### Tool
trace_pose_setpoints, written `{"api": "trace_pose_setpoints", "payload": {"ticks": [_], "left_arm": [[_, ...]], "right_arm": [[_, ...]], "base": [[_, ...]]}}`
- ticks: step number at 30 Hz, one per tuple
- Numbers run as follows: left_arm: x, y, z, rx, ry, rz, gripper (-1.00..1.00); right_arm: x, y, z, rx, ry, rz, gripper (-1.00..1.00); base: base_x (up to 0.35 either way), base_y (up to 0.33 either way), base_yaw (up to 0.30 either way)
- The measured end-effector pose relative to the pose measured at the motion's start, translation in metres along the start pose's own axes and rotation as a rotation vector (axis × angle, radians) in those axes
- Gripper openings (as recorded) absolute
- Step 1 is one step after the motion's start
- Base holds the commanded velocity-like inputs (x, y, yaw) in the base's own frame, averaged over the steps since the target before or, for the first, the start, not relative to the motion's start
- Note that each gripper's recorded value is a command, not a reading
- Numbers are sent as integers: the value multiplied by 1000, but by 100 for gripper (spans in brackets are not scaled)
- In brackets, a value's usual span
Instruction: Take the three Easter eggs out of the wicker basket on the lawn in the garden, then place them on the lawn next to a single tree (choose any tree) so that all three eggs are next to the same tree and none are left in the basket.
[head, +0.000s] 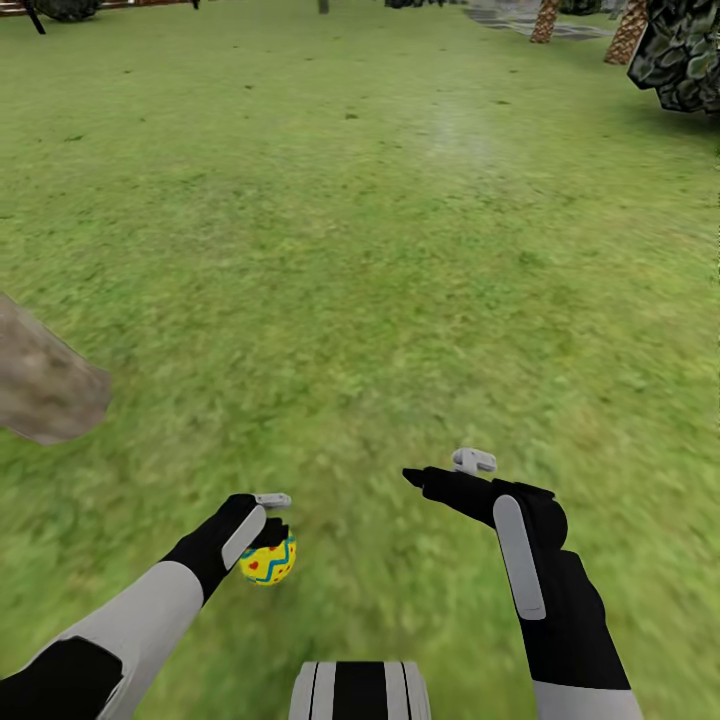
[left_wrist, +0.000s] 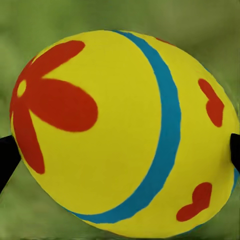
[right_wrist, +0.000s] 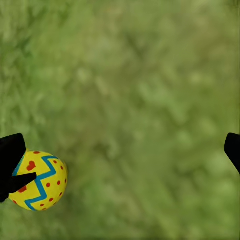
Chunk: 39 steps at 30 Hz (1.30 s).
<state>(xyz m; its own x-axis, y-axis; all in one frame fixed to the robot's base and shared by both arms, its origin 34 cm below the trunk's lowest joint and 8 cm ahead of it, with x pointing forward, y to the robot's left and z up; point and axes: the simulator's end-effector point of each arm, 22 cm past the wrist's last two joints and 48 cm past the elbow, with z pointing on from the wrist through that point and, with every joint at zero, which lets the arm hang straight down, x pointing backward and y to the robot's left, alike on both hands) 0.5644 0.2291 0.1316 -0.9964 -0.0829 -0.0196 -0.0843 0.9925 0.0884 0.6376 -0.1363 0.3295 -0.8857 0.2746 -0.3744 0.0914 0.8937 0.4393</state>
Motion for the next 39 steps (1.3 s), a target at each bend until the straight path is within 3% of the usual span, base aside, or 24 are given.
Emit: {"api": "trace_pose_setpoints", "payload": {"ticks": [17, 27, 39], "left_arm": [[-25, 2, -36, 15, -60, -16, 100], [-37, 3, -57, 17, -100, -20, 100], [-52, 5, -84, 21, -149, -26, 100]], "right_arm": [[-24, 19, -28, -19, -62, -25, 100], [-36, 30, -46, -31, -96, -40, 100], [-50, 44, -67, -44, -138, -59, 100]], "base": [[-56, 0, 0], [-312, 0, 4], [-140, 0, 244]]}}
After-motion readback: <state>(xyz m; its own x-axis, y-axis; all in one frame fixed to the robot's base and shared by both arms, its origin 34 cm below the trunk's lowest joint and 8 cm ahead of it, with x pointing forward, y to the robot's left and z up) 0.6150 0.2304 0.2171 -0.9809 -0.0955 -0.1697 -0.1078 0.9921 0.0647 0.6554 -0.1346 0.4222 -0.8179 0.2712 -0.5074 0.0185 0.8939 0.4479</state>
